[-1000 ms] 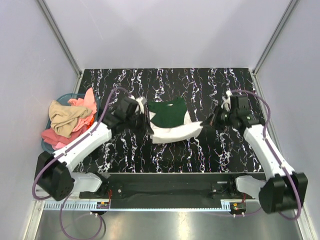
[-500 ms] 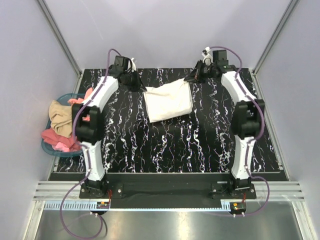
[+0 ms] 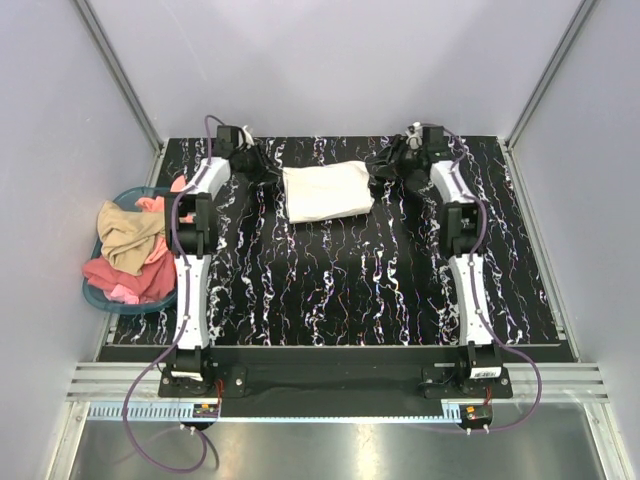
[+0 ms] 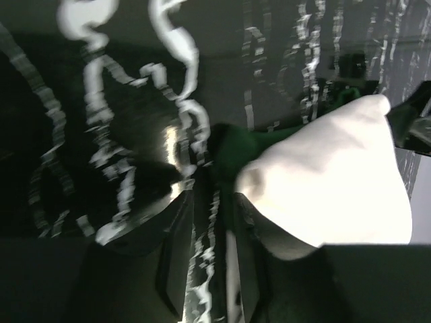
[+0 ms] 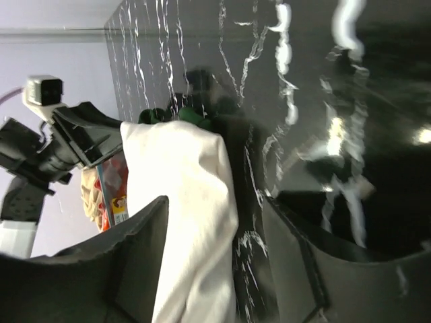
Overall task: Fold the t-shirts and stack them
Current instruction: Fold the tshirt
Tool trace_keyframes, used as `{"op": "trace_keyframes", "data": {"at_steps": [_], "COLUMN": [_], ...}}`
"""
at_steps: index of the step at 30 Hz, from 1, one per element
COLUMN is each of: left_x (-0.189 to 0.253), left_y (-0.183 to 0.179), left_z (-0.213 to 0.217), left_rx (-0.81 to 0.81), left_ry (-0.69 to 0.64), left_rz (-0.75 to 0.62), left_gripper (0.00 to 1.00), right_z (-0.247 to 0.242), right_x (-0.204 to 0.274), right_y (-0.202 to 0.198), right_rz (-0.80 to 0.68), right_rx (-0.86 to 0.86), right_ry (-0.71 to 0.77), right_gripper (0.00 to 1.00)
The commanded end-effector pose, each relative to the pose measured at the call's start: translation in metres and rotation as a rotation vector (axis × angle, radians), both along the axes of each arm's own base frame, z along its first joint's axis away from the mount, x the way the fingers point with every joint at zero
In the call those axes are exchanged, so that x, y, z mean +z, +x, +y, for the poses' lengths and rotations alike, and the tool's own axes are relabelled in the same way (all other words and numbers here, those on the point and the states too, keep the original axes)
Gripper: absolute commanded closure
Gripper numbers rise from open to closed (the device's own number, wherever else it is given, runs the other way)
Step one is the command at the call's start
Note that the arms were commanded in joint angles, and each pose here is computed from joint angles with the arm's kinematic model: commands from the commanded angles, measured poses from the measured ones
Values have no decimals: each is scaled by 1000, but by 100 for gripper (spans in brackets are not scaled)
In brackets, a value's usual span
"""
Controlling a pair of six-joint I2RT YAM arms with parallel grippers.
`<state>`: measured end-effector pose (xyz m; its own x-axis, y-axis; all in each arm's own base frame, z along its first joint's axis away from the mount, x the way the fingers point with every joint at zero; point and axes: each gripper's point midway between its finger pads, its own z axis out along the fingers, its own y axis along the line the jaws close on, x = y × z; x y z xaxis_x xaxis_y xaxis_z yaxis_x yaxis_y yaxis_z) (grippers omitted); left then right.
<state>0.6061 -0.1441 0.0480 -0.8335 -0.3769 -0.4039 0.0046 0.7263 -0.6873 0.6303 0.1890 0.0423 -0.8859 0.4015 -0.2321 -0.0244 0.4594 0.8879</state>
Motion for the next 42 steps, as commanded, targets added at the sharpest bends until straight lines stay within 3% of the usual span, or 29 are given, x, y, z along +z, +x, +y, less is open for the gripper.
{"op": "trace_keyframes", "data": {"at_steps": [1,5,15,23,36,42], "left_x": [74,74,71,29,-6,-4], "left_y": [11,-12,-96,-141,-147,-138], "left_z": [5,-6,-28,-55,-52,-50], "left_rx": [-6,-62,-154,-230,-234,-234], "left_ry": [-32,-59,24,63,127,138], "left_rz": [-200,-163,-112,-17,37,34], "left_gripper": [63,61,60,60,60,82], "right_z": [-18,-13,-2,10,17,15], "right_x": [75,85,70,54,48,71], "right_y": [5,-23,-96,-136,-150,-148], "right_rz": [-183,-215,-237,-230,-252,-306], "right_rx": [-5,89,239,321,345,320], "right_ry": [-25,-30,-93,-98,-110,-135], "right_gripper": [35,25,29,28,28,24]}}
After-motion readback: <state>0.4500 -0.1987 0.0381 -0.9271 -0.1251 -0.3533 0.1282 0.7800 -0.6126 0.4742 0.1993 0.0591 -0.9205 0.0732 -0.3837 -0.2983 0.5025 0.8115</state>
